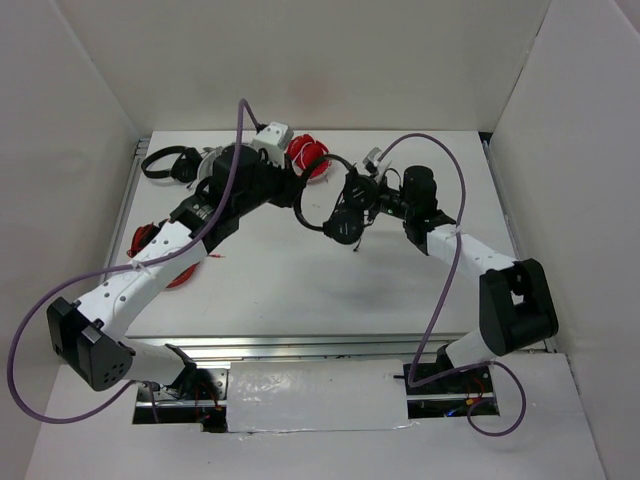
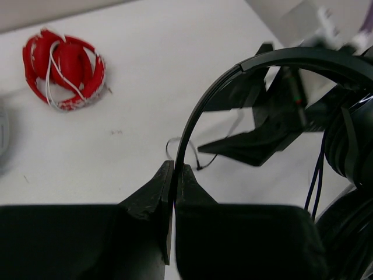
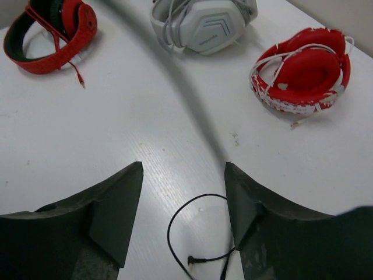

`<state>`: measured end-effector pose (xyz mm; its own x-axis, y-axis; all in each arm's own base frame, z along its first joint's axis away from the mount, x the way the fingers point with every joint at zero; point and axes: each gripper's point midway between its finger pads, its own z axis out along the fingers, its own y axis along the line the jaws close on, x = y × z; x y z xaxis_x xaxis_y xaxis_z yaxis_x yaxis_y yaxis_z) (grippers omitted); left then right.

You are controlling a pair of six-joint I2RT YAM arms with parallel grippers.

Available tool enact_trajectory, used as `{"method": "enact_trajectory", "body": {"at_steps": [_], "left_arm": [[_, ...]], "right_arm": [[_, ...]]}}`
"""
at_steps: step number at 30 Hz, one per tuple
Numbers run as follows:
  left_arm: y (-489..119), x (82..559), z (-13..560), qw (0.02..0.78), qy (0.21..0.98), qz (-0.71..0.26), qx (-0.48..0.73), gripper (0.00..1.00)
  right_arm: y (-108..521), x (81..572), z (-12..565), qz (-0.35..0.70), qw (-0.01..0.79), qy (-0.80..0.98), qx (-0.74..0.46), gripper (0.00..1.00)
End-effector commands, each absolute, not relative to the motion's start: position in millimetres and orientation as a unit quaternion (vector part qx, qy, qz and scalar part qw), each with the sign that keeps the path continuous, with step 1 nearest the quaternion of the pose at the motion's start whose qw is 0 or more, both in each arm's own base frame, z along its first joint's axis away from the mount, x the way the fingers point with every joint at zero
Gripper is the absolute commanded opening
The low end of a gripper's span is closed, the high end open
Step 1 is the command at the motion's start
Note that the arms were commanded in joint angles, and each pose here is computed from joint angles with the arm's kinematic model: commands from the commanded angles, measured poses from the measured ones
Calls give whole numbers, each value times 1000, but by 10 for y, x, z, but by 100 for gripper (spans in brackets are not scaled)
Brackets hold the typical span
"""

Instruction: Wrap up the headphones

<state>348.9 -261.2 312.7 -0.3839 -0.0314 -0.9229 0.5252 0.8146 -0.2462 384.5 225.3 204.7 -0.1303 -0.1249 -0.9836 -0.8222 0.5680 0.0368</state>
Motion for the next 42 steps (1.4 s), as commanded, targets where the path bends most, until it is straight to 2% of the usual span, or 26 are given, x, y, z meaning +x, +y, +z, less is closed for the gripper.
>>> {"method": "enact_trajectory", "body": {"at_steps": [1, 6, 14, 18, 21, 24, 25, 27, 28, 29, 34, 35, 36, 38, 42], "left_arm": [[-2598, 3545, 3788, 585, 747, -288, 128, 0], [-2502, 3514, 4230, 620, 715, -305, 111, 0], [-2369, 3513, 5027, 663, 673, -312, 100, 0], [-2179, 3515, 5405, 692, 649, -305, 86, 0], [-2062, 3472, 5627, 710, 630, -304, 78, 0], [-1969, 3417, 5775, 723, 618, -301, 74, 0], [-1938, 3382, 5816, 726, 613, -302, 72, 0], [-1832, 3400, 5865, 738, 609, -287, 53, 0], [-1772, 3408, 5882, 743, 608, -278, 41, 0], [-1726, 3436, 5868, 745, 610, -268, 36, 0], [-1558, 3590, 5733, 744, 624, -236, -5, 0], [-1507, 3640, 5699, 744, 628, -226, -15, 0], [-1409, 3706, 5672, 748, 629, -206, -38, 0], [-1265, 3856, 5583, 747, 636, -181, -73, 0], [-1157, 4101, 5430, 736, 646, -170, -109, 0]], "right_arm": [[2415, 3898, 2386, 323, 603, 636, -359, 67], [2487, 3930, 2272, 334, 606, 638, -337, 70], [2938, 4097, 2121, 408, 577, 645, -291, 71], [3042, 4040, 1917, 420, 553, 666, -273, 70], [3175, 3966, 1786, 433, 531, 674, -278, 66], [3320, 3861, 1784, 442, 515, 669, -304, 53], [3338, 3847, 1768, 441, 511, 670, -308, 35], [3412, 3769, 1735, 451, 494, 671, -320, 20], [3428, 3727, 1721, 455, 488, 670, -325, 3], [3437, 3650, 1727, 461, 487, 666, -326, 0], [3368, 3278, 1704, 454, 488, 664, -340, 0], [3292, 3137, 1545, 448, 475, 679, -336, 0], [3276, 3037, 1660, 443, 490, 672, -336, 0], [3184, 2810, 1466, 432, 473, 694, -329, 0], [3215, 2439, 1436, 414, 468, 708, -330, 0]]}}
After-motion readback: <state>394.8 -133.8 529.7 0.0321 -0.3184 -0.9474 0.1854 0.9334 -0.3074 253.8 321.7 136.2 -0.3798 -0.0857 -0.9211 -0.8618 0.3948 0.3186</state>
